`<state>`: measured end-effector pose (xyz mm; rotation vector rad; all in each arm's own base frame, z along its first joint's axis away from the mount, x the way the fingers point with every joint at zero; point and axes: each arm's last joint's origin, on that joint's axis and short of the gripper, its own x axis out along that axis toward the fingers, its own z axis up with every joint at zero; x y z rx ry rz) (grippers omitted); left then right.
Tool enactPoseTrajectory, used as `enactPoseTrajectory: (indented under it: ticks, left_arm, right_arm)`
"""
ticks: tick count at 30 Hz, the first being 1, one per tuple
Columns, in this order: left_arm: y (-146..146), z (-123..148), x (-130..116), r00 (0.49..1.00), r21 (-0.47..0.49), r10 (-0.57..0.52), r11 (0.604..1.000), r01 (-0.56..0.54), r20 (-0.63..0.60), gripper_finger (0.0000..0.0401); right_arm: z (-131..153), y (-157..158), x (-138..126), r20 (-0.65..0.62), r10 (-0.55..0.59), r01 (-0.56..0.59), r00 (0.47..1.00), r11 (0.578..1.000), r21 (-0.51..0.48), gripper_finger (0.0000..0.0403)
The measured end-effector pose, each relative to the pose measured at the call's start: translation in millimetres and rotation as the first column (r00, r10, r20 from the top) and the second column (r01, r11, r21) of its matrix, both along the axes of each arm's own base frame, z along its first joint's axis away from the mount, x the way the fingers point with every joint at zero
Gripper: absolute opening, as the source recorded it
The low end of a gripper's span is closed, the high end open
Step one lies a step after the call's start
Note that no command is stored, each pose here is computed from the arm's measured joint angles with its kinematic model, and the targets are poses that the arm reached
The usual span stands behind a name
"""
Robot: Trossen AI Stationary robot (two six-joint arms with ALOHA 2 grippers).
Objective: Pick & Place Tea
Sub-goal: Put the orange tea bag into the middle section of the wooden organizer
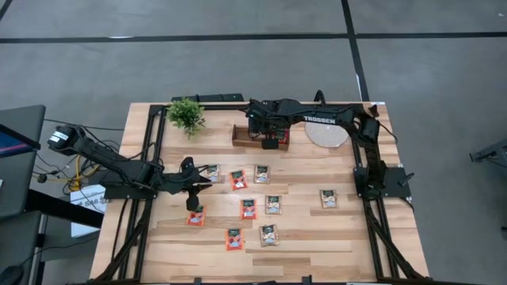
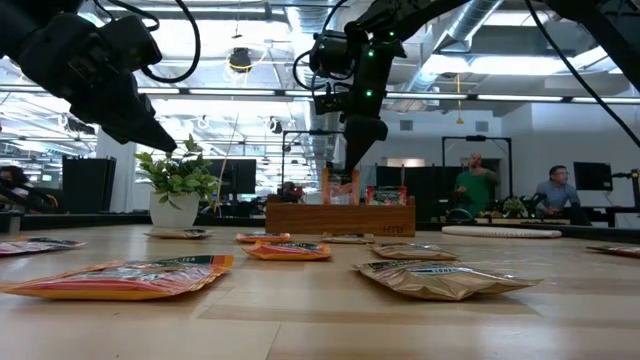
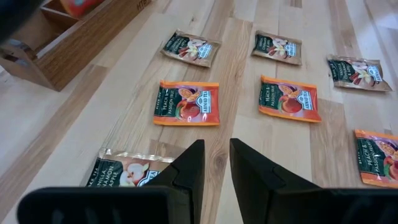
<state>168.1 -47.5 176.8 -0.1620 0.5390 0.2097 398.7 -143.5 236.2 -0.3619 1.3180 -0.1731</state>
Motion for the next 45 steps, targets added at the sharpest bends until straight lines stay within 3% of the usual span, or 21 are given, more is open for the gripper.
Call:
enactPoseTrajectory:
  ticks: [20, 33, 40, 45]
  left_arm:
    - [-1, 0, 0, 1.0, -0.017, -0.019, 1.0, 0.019, -0.004, 0.0067]
    - [-1, 0, 0, 1.0, -0.017, -0.02, 1.0, 0.019, -0.005, 0.0067]
    - [-1, 1, 0, 1.0, -0.02, -0.019, 1.0, 0.02, 0.005, 0.0067]
    - [-3, 6, 6, 0.996, -0.026, -0.024, 0.999, 0.026, 0.083, 0.0067]
  right_arm:
    - [0, 1, 0, 0.005, 0.007, -0.007, 1.0, 1.0, 0.021, 0.0001]
    - [0, -2, -1, 0.01, -0.002, 0.002, 1.0, 1.0, 0.02, 0.0091]
    - [12, 11, -4, 0.02, -0.034, 0.034, 0.999, 0.999, 0.012, 0.0097]
    - [30, 37, -16, -0.021, -0.016, 0.017, 1.0, 0.999, 0.035, 0.0092]
